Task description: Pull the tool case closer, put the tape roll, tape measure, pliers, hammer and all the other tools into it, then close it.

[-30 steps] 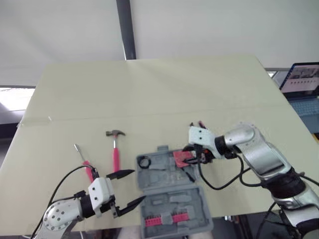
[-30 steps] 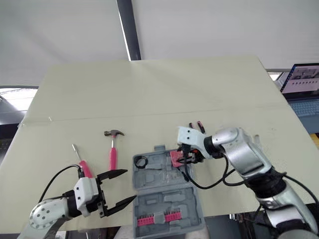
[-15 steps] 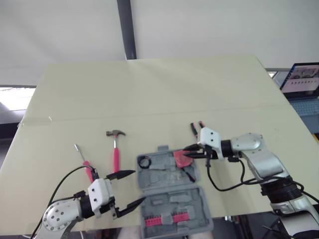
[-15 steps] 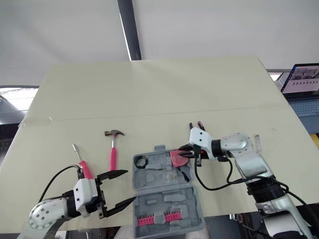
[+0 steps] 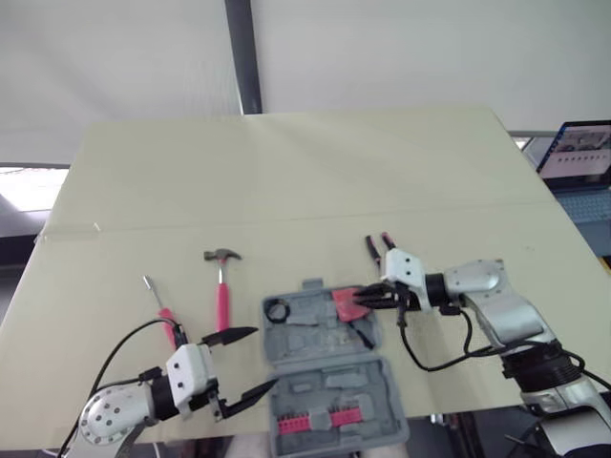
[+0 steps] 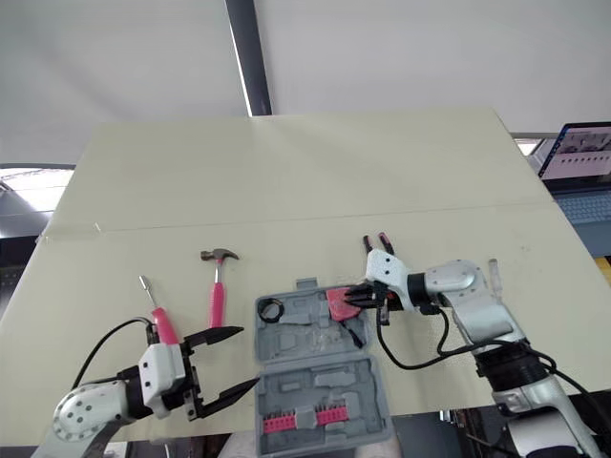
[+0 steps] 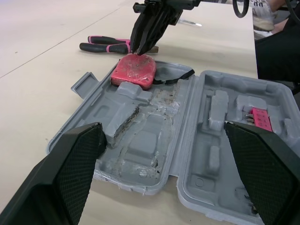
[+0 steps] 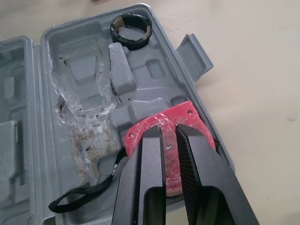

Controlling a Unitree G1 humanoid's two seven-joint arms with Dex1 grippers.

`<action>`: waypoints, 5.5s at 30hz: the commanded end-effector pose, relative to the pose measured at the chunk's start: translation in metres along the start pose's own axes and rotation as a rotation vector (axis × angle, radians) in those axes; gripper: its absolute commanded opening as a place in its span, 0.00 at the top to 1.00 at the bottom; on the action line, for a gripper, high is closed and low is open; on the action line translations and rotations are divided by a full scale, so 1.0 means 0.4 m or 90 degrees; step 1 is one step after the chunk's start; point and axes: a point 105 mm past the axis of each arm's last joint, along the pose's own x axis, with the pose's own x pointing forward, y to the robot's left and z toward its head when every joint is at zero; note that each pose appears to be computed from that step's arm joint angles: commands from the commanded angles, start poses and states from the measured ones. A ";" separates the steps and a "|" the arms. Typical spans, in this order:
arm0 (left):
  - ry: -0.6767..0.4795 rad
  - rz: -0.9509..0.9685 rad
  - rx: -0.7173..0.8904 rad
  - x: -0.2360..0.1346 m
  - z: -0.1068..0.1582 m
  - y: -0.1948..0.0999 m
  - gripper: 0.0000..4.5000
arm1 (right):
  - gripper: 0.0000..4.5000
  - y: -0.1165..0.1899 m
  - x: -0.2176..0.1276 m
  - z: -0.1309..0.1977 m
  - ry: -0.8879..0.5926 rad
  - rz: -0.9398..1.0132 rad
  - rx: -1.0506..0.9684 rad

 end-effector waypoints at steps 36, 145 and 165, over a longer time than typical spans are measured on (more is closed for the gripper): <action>0.006 -0.011 0.013 0.000 0.017 0.001 0.00 | 0.49 -0.013 0.003 0.002 -0.067 -0.058 -0.090; -0.063 0.036 -0.060 -0.021 0.100 0.003 0.00 | 0.01 0.138 -0.234 -0.128 0.006 -0.398 0.276; -0.037 0.067 -0.059 0.034 0.143 0.025 0.00 | 0.01 -0.050 -0.116 -0.164 0.032 -0.544 0.381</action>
